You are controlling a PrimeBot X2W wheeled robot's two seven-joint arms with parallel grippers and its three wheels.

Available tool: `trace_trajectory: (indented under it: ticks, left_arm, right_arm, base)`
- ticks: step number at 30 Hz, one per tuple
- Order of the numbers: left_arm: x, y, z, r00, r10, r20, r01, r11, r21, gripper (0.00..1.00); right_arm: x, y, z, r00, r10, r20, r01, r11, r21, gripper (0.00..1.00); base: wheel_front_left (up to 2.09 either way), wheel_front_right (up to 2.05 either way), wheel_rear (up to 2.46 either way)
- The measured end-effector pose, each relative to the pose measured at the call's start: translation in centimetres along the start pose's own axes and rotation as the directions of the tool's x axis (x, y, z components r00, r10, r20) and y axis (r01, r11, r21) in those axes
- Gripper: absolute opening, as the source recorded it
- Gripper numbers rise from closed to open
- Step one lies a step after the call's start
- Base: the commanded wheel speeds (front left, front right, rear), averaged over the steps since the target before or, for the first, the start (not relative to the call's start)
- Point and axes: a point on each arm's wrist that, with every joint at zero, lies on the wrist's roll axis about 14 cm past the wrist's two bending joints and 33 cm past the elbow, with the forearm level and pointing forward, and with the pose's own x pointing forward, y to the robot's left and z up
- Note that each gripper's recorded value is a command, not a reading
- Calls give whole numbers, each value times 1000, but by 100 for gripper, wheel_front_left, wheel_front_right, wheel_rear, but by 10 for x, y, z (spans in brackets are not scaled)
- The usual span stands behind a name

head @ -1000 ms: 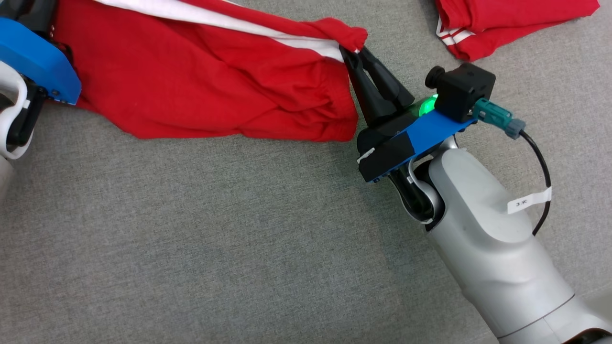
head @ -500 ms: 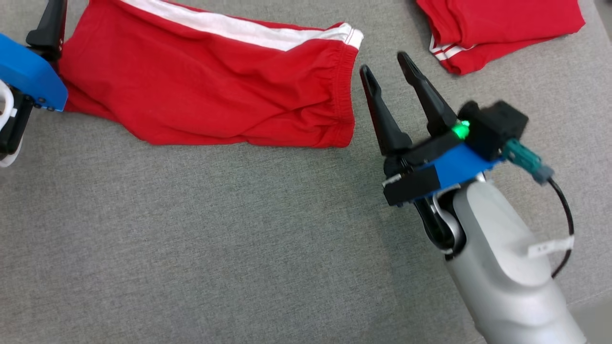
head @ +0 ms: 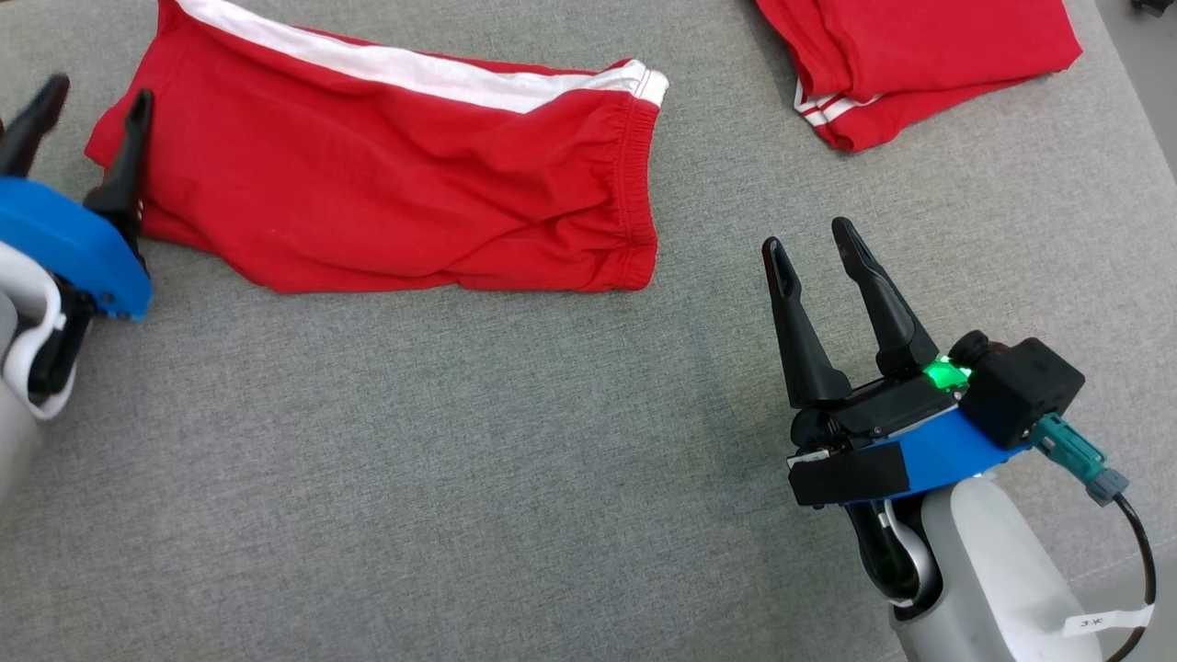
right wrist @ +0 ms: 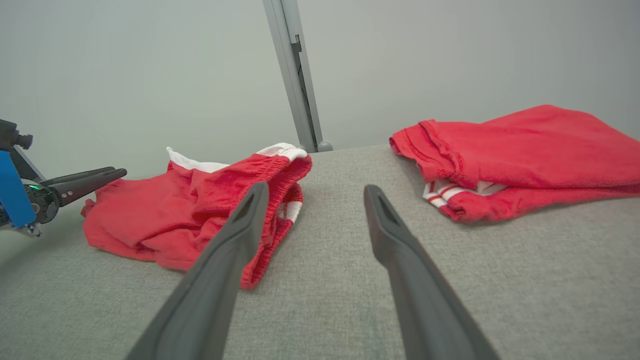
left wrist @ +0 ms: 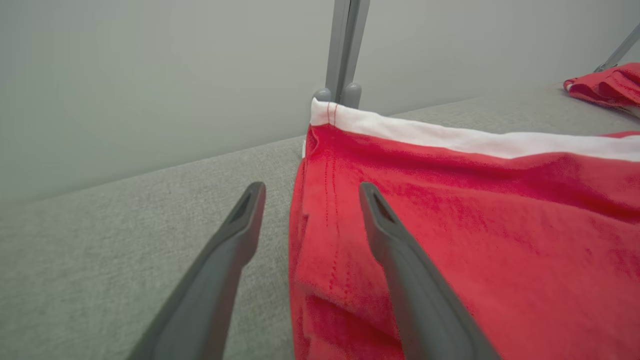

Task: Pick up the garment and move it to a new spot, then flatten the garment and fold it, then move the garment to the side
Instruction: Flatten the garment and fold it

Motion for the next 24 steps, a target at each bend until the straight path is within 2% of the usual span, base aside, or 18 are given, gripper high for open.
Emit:
trace_trajectory:
  ticks: [6,19,20,21,22,23,24]
  left_arm:
    - [-11,-9,-33,998,-1,-69,-3,998,-58,100]
    - [-16,-14,-51,995,8,-104,-19,994,-109,100]
    - [-16,-15,-52,994,8,-108,-20,994,-107,45]
    - [-16,-14,-54,993,11,-114,-23,994,-103,32]
    - [-16,-15,-55,993,9,-120,-21,995,-97,32]
    - [-17,-16,-56,992,7,-124,-18,996,-92,0]
    - [-17,-16,-56,992,7,-125,-18,996,-90,0]
  right_arm:
    - [-2,-1,4,1000,-6,10,6,1000,1,100]
    - [-1,-1,-1,1000,-4,-4,4,1000,-7,100]
    - [-1,-1,-2,1000,-4,-5,4,1000,-8,100]
    - [-1,-1,-2,1000,-4,-6,4,1000,-9,100]
    - [-1,-1,-2,1000,-4,-6,4,1000,-9,100]
    - [-2,-1,-2,1000,-3,-6,3,1000,-9,100]
    - [-2,-1,-1,1000,-3,-4,3,1000,-9,100]
  base:
    - [0,0,0]
    - [0,0,0]
    - [0,0,0]
    - [0,0,0]
    - [0,0,0]
    - [0,0,0]
    - [0,0,0]
